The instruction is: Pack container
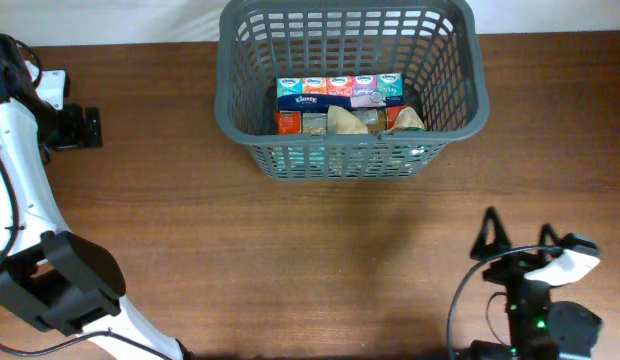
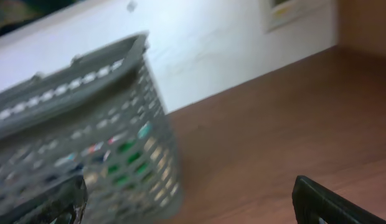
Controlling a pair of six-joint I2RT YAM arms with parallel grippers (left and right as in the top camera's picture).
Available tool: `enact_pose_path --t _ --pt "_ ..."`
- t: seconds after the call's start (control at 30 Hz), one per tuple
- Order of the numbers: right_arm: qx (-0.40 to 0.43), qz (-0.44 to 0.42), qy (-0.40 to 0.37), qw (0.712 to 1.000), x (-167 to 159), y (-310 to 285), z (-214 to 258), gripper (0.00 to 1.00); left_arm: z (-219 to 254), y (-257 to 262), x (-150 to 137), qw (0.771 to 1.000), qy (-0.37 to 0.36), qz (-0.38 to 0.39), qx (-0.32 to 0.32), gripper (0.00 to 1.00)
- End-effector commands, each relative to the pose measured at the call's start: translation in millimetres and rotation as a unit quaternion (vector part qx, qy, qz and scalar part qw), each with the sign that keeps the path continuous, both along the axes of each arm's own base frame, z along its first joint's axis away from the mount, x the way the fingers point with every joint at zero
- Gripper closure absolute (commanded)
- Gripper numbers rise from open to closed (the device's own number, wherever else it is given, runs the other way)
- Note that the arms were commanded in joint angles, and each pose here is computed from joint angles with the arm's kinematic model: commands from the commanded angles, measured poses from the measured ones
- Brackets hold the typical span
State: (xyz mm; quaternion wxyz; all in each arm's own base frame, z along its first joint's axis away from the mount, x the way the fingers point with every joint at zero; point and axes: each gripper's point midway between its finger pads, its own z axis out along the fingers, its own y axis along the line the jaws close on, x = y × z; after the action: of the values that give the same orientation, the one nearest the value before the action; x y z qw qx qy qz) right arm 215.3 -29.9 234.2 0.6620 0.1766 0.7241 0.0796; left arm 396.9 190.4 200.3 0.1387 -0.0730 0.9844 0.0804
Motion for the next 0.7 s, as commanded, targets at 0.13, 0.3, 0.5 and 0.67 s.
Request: enact_pose_path --t 0.13,0.3,0.5,0.67 --pt "0.01 0.05 0.021 0.998 7 21 -38 0.01 0 -1 -1 1.0 -0.003 0.006 -0.007 0.01" --pt "0.009 0.051 0.018 0.999 11 21 -48 0.01 0 -1 -1 1.0 -0.003 0.006 -0.007 0.01" --pt "0.01 0.051 0.024 0.998 12 21 -54 0.01 0 -1 -1 1.0 -0.003 0.006 -0.007 0.01" --pt "0.013 0.051 0.04 0.998 14 21 -70 0.01 0 -1 -1 1.0 -0.003 0.007 -0.007 0.01"
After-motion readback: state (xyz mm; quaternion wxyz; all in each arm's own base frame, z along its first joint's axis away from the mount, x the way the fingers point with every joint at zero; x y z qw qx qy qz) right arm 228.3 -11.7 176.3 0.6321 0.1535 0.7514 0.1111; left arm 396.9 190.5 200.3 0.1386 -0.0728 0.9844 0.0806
